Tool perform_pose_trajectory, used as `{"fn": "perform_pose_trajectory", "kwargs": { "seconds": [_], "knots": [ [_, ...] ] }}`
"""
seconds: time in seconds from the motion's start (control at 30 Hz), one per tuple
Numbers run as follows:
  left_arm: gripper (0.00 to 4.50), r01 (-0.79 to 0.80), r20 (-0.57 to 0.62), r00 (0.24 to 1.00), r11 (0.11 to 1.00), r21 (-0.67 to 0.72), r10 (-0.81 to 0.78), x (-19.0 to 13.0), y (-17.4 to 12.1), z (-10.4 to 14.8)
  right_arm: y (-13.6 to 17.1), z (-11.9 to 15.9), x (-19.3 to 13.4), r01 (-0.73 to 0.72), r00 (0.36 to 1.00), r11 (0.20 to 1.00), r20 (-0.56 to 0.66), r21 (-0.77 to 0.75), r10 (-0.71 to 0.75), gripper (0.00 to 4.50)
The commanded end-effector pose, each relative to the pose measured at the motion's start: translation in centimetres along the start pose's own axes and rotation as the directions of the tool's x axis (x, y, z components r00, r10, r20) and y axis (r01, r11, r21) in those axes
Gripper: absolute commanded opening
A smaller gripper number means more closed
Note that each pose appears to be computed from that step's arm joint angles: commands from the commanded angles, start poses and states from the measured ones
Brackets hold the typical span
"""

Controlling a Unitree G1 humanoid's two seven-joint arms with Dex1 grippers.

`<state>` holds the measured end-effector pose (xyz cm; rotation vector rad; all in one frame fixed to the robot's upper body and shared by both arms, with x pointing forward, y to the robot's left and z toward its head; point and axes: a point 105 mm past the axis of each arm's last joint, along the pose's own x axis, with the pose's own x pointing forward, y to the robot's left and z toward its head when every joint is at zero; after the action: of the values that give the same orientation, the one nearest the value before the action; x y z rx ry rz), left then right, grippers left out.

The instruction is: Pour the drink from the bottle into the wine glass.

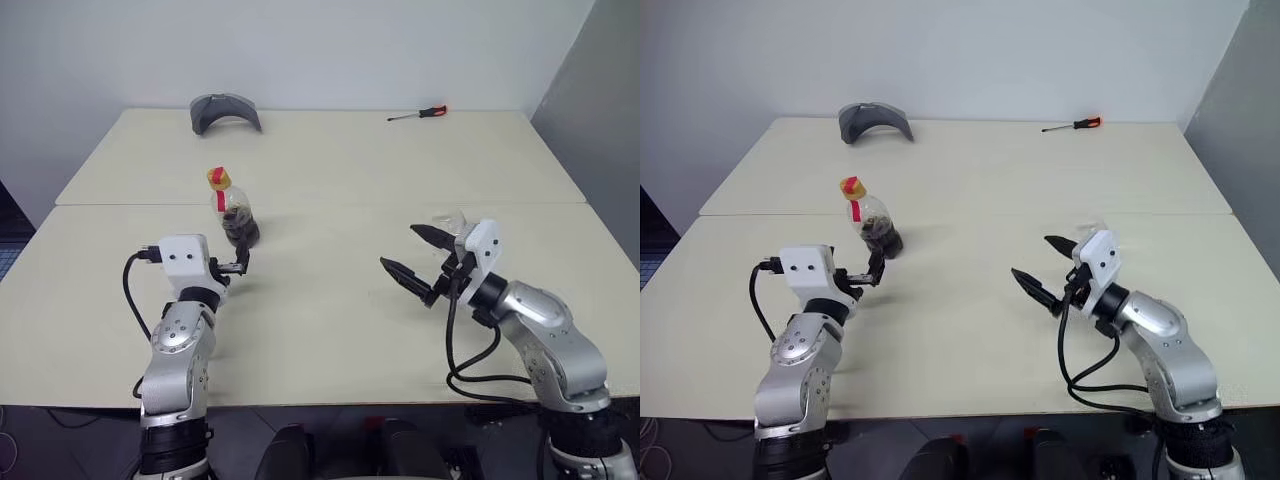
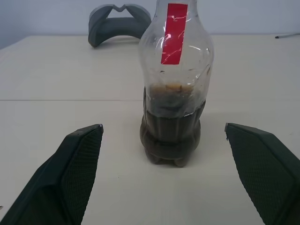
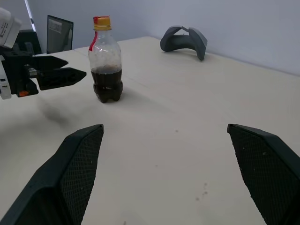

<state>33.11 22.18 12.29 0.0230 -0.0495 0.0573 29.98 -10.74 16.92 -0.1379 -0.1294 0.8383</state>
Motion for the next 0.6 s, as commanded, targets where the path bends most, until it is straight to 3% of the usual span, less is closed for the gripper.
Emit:
{"fn": "perform_pose_trajectory", "kwargs": {
  "seconds": [0.03,0.6],
  "knots": [
    [4.47,-0.017,0.062,0.998,1.0,0.019,0.016,0.4,0.3,1.3,0.0,1.2,0.3,-0.012,0.999,0.999,0.052,-0.039,0.014,4.5],
    [4.47,0.023,0.076,0.997,1.0,0.021,-0.024,4.1,-0.3,1.2,0.4,1.4,0.4,0.006,0.997,0.999,0.077,-0.037,-0.004,4.5]
  ]
}}
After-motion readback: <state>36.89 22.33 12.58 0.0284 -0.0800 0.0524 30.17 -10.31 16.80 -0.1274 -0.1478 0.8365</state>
